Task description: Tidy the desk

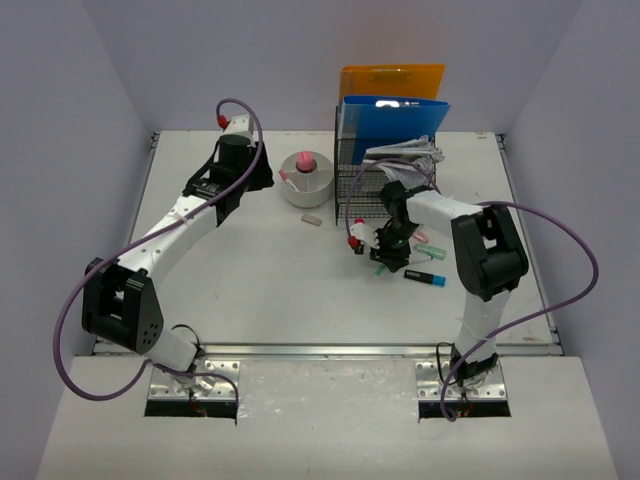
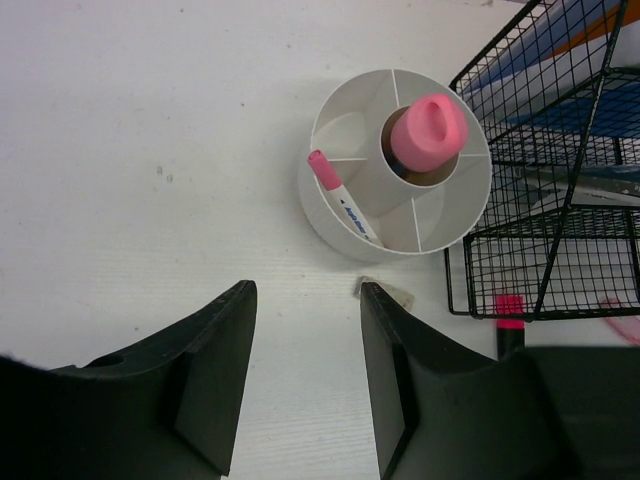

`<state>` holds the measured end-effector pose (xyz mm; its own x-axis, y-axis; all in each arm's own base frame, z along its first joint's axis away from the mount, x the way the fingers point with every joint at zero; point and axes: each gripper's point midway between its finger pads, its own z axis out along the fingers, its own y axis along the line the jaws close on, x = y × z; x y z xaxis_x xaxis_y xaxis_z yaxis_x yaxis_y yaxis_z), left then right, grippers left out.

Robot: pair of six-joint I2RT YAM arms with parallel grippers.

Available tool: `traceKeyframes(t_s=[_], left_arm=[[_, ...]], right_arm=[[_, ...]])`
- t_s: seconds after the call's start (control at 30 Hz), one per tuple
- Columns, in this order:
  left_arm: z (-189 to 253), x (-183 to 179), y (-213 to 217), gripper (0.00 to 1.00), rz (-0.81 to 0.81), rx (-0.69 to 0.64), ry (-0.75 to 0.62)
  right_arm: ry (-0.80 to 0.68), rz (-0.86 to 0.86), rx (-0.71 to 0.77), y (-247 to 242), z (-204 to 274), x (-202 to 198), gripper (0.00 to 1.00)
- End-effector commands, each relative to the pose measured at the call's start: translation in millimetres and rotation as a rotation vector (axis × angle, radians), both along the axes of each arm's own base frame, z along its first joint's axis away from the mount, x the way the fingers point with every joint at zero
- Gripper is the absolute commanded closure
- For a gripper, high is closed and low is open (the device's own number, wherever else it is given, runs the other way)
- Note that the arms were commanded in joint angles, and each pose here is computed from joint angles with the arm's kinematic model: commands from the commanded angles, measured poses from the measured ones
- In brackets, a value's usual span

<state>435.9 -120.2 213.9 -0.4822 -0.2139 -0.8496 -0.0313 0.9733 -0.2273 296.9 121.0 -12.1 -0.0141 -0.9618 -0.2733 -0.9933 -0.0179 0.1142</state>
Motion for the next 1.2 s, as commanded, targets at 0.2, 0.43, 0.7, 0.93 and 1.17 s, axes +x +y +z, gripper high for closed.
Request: traceKeyframes(t_s=[0.2, 0.43, 0.7, 0.93, 1.17], left_arm=[[32.5, -2.0, 14.3, 0.56, 0.035, -0.033, -0.082], [38.1, -5.3, 17.2, 0.47, 0.043, -0.046, -0.096], [39.2, -8.2, 19.0, 0.0, -0.002, -0.112, -0.078], [47.0, -9.8, 32.7, 0.0, -0.018, -0.179, -0.061], [26.4, -16.2, 71.2, 0.0, 0.047, -0.382, -0.011]], right_arm=[[-0.025, 0.066, -0.044, -3.0, -27.8, -36.4, 0.93], [-0.106, 0.051, 0.016, 10.9, 38.6, -23.0, 1.0], [-0.388, -0.107, 0.439, 97.0, 216.1, 63.3, 1.0], [-0.588, -0.31, 0.979, 159.8, 332.1, 118.4, 1.0], [-0.467, -0.509, 1.323, 216.8, 348.5, 167.8, 1.0]])
